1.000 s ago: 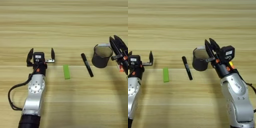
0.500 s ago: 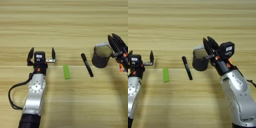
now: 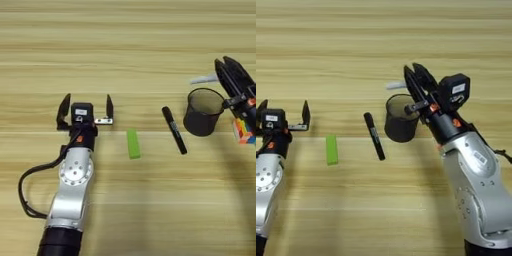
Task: Move the objects on the table
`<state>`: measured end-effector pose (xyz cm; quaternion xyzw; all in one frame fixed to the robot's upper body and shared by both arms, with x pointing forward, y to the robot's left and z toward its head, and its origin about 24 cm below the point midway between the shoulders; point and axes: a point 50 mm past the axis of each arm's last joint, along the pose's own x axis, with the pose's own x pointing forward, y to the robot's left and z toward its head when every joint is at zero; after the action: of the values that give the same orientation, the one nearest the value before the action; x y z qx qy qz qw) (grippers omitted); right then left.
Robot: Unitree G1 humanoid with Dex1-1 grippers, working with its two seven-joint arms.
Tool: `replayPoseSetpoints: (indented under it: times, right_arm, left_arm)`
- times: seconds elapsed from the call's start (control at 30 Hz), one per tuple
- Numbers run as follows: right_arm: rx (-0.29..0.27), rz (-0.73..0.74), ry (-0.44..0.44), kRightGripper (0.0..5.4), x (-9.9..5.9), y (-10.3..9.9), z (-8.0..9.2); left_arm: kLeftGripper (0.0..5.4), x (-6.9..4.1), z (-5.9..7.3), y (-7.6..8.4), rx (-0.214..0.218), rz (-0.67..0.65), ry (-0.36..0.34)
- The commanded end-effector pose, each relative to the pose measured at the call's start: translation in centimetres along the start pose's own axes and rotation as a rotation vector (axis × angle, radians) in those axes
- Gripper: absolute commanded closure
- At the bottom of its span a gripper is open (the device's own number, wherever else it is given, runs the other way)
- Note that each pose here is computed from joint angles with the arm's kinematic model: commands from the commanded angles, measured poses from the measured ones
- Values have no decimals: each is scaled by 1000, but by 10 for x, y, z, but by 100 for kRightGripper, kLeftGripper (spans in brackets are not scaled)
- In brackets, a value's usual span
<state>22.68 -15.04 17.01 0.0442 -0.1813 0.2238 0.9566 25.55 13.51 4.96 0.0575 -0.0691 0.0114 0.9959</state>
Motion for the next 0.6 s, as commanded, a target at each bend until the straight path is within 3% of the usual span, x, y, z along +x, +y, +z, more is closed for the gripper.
replayPoseSetpoints:
  times: [0.03, 0.17, 0.37, 0.47, 0.6]
  right_arm:
    - [44, 62, 19, 472, 12, 14, -5]
    - [90, 125, 40, 472, 22, 28, -7]
    - [149, 195, 92, 472, 36, 45, -12]
    - [166, 226, 109, 472, 42, 54, -15]
    - [174, 253, 106, 472, 53, 63, -15]
  left_arm:
    - [0, 0, 4, -7, 51, -61, -41]
    - [0, -2, 8, -17, 124, -121, -93]
    - [0, -5, 12, -26, 180, -174, -146]
    - [0, -7, 13, -33, 238, -216, -177]
    - [0, -9, 15, -38, 270, -249, -204]
